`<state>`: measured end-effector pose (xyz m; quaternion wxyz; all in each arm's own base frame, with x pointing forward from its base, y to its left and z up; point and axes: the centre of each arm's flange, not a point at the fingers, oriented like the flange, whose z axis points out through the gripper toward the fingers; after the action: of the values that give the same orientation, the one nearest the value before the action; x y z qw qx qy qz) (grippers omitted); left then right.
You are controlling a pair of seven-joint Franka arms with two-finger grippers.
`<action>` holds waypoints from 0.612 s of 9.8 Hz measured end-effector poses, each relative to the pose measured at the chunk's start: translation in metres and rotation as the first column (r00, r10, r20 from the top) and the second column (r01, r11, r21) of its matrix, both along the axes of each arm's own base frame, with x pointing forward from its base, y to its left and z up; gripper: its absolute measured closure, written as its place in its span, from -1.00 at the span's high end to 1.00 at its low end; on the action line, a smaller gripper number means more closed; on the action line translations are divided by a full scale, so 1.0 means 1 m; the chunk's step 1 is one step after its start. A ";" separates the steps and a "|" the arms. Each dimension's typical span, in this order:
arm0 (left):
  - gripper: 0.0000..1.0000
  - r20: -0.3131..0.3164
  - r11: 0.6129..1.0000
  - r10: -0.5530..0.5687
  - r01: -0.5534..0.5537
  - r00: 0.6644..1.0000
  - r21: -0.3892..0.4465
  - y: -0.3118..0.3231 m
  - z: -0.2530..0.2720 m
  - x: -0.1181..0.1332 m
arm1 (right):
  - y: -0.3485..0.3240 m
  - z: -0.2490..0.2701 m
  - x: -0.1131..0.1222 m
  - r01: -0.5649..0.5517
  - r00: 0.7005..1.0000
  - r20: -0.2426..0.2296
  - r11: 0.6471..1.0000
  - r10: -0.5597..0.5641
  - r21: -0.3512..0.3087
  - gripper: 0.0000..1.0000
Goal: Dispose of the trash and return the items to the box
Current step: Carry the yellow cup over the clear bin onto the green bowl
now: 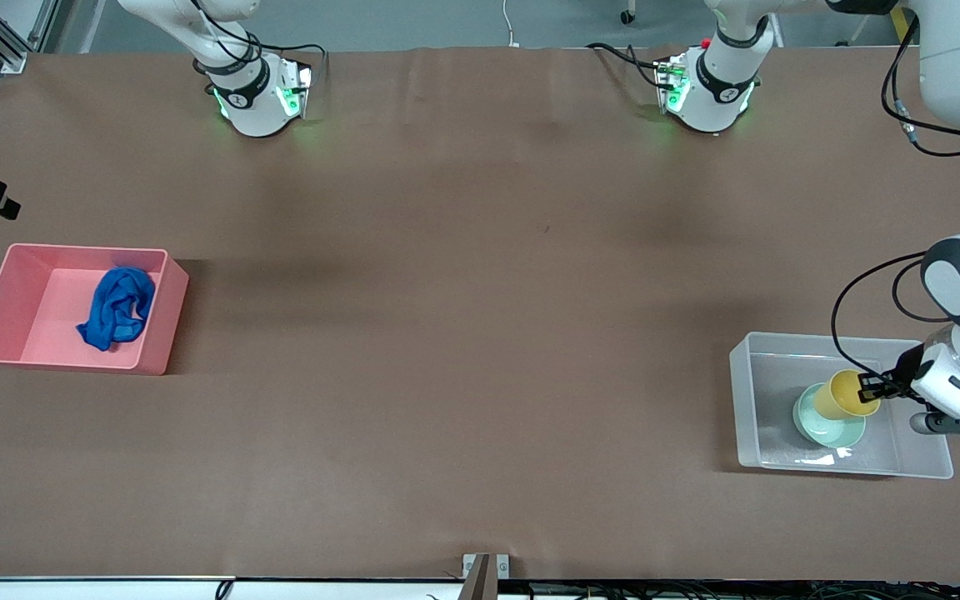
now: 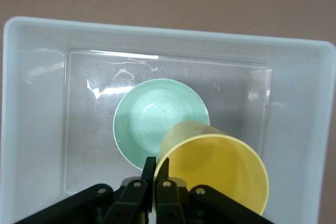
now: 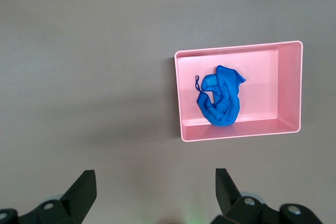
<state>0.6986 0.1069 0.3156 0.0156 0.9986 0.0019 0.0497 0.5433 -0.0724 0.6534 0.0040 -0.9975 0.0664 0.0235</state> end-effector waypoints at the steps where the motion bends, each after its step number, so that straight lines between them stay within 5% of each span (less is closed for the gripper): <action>1: -0.93 -0.014 1.000 -0.010 0.010 1.000 0.005 0.005 -0.015 0.003 | 0.000 0.000 0.000 0.000 1.000 0.000 1.000 0.000 0.000 1.00; 6: -0.72 -0.071 0.998 -0.057 0.059 0.996 0.030 0.034 -0.062 0.003 | 0.000 0.000 0.000 0.000 1.000 0.000 1.000 0.000 0.000 1.00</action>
<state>0.7017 0.1404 0.2539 0.0012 0.9995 -0.0273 0.0142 0.5432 -0.0727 0.6534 0.0040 -0.9975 0.0666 0.0236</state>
